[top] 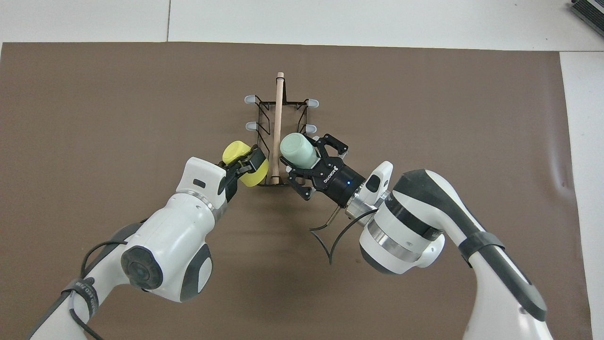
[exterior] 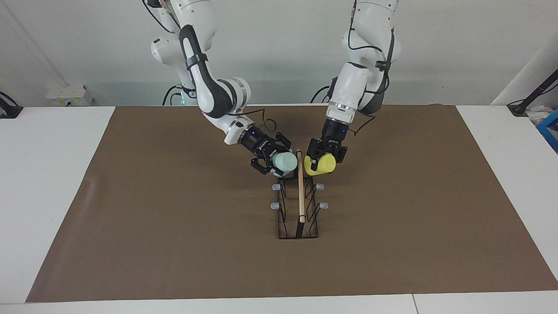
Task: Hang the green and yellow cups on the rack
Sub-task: 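Hang the yellow cup on a peg and withdraw the left gripper, then hang the green cup on a peg and open the right gripper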
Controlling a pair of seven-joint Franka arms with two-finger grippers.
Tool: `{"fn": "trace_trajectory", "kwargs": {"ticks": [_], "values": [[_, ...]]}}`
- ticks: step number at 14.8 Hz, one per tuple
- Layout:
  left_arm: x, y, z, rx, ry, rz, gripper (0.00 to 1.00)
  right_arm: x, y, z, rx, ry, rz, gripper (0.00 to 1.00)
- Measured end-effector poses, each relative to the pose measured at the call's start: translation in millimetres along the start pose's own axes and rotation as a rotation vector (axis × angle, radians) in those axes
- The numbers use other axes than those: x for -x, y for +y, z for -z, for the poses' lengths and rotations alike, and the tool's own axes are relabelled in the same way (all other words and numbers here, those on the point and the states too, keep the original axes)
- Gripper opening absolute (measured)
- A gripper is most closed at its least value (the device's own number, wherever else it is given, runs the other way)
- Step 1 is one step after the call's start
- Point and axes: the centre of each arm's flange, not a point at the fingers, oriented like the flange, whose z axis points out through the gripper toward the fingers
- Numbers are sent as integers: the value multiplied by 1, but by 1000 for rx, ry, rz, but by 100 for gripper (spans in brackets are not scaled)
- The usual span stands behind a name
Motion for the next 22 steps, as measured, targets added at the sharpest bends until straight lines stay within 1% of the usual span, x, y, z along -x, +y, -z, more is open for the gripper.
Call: {"fn": "trace_trajectory", "kwargs": {"ticks": [1, 2, 3, 4, 5, 6, 8, 9, 10, 12, 16, 19, 22], "values": [[-1, 0, -1, -14, -19, 1, 74, 8, 1, -5, -8, 27, 1, 69], [-1, 2, -3, -29, -41, 1, 74, 18, 4, -7, -13, 41, 11, 69], [-1, 4, -4, -46, -69, 1, 81, 28, 7, -8, -15, 37, 19, 69], [-2, 7, -5, -68, -105, -2, 93, 36, 9, -9, -15, 33, 26, 69], [-6, 12, -5, -95, -149, -11, 100, 38, 10, -8, -15, 34, 29, 69], [-13, 17, -4, -129, -205, -28, 100, 39, 10, -7, -14, 32, 28, 69], [-40, 26, 4, -198, -322, -72, 100, 41, 10, -6, -14, 28, 27, 69], [-57, 29, 11, -222, -369, -93, 100, 42, 10, -5, -13, 25, 26, 69], [-74, 30, 19, -237, -402, -110, 100, 43, 10, -5, -9, 26, 21, 69], [-105, 24, 34, -258, -440, -140, 100, 47, 8, -3, 8, 34, -8, 69], [-149, -7, 66, -353, -460, -228, 100, 57, 4, 1, -4, 53, -28, 69], [-176, -36, 100, -369, -485, -265, 100, 67, 3, 6, -1, 66, -49, 69], [-201, -74, 119, -378, -496, -291, 100, 70, 1, 8, 4, 66, -58, 69]]}}
